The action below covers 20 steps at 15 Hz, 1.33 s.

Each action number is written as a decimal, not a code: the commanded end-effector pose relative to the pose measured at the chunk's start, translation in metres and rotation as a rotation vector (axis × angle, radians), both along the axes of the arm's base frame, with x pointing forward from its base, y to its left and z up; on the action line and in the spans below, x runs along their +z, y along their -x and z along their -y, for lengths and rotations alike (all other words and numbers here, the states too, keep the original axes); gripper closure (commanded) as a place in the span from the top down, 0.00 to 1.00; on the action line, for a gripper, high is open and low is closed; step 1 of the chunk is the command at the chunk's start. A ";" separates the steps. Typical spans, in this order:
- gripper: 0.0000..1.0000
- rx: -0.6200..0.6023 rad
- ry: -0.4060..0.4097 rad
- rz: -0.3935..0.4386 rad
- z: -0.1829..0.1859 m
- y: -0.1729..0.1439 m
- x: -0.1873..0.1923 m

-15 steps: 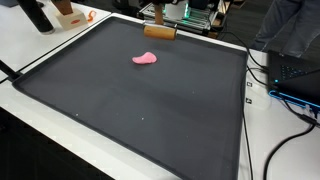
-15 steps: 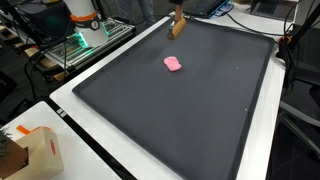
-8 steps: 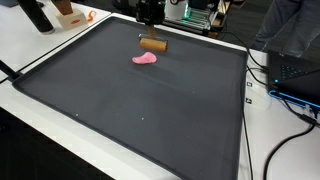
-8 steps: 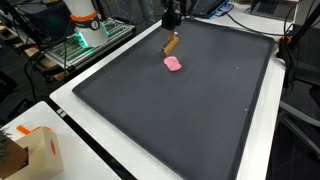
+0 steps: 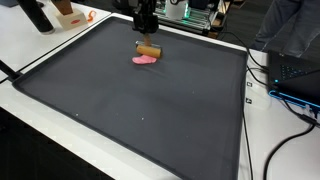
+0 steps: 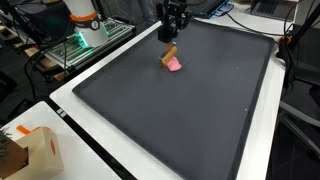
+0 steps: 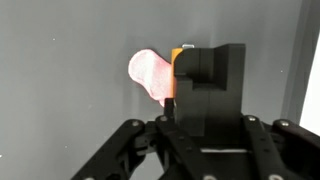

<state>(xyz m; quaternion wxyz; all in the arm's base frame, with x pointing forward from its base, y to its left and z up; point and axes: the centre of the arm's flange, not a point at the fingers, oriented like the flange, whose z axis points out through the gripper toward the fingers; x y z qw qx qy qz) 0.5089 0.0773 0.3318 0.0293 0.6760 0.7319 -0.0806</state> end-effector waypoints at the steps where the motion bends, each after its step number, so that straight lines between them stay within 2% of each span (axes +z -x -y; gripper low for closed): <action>1: 0.23 -0.032 0.028 0.027 0.007 0.004 -0.014; 5: 0.23 -0.071 0.050 0.080 0.002 0.000 -0.021; 10: 0.23 -0.089 0.077 0.067 -0.001 -0.001 -0.031; 20: 0.23 -0.085 0.064 0.131 0.000 -0.012 -0.029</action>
